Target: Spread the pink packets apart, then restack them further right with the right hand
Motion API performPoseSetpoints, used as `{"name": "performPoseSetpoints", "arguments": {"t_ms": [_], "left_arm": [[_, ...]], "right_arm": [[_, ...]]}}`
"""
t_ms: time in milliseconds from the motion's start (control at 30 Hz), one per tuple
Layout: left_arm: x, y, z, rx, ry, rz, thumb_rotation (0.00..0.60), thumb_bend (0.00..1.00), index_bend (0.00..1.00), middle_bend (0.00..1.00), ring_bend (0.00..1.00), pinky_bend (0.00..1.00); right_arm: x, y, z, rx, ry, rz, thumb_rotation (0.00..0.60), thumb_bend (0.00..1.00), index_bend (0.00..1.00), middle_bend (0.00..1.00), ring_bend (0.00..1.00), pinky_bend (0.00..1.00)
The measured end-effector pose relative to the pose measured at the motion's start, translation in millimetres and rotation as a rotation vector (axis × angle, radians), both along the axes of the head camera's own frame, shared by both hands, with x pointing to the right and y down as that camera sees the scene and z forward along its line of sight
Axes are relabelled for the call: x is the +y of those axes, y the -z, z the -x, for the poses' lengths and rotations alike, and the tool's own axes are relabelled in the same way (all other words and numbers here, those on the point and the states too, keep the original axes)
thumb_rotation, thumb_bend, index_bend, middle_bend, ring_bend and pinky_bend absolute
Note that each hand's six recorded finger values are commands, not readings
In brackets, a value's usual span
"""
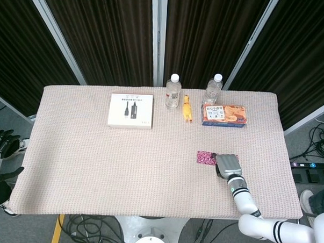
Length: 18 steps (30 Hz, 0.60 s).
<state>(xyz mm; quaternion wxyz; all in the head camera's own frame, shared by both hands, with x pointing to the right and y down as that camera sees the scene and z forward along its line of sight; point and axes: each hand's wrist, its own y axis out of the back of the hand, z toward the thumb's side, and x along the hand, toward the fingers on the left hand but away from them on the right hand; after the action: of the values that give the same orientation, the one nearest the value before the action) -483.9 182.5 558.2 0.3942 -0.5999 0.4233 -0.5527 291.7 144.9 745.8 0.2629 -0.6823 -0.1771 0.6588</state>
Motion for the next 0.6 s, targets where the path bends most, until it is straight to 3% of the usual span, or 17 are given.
{"name": "performPoseSetpoints", "arguments": {"t_ms": [600], "left_arm": [[0,-2,6,-0.004,0.007,0.004,0.600,0.00,0.25,0.23,0.12,0.24]], "right_arm": [[2,-13,8,0.024,0.025,0.019,0.600,0.66,0.25,1.00,1.00,1.00]]}}
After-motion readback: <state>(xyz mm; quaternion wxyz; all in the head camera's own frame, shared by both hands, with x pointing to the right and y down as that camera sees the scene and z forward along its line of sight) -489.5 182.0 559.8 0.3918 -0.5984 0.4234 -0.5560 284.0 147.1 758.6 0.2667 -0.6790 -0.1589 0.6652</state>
